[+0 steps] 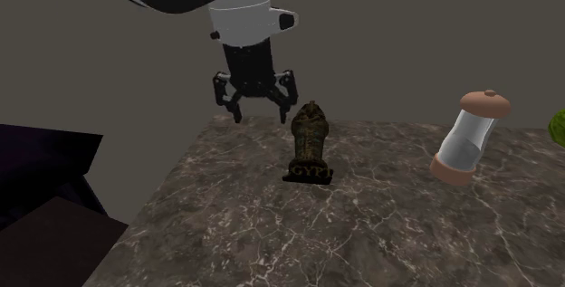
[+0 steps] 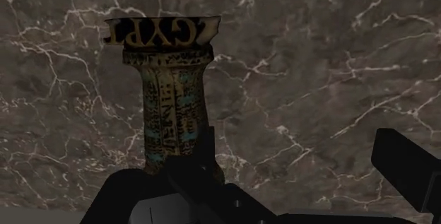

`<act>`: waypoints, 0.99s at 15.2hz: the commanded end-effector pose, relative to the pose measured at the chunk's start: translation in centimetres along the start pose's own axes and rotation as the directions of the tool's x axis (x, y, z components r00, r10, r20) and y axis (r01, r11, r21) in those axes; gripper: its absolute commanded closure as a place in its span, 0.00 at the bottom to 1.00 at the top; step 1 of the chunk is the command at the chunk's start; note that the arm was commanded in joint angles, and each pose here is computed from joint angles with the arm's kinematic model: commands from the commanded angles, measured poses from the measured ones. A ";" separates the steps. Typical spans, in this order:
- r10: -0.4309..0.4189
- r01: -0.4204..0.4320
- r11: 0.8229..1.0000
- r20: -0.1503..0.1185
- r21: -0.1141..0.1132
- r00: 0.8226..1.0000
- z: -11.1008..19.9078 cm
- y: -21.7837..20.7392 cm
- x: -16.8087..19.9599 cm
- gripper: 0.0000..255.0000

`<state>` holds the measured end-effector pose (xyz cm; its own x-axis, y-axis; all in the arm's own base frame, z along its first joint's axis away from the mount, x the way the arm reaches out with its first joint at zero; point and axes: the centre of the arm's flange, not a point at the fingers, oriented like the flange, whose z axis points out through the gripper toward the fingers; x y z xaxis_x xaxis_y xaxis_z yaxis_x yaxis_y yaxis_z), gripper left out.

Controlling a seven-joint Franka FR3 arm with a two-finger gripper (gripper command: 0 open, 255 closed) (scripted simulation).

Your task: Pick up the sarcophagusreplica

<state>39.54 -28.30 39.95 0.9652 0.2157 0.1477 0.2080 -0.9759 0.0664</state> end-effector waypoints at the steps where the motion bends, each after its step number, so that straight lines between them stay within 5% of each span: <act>1: -0.004 0.004 1.000 -0.008 -0.002 1.000 1.6 1.8 -0.1 0.00; 9: -0.016 0.016 1.000 -0.035 -0.002 0.999 7.4 9.8 0.5 0.00; 15: -0.016 0.016 1.000 -0.035 -0.002 0.999 10.5 9.6 0.0 0.00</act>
<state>43.23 -38.01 30.72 0.9558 0.2322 0.1804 0.2230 -0.9723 0.0701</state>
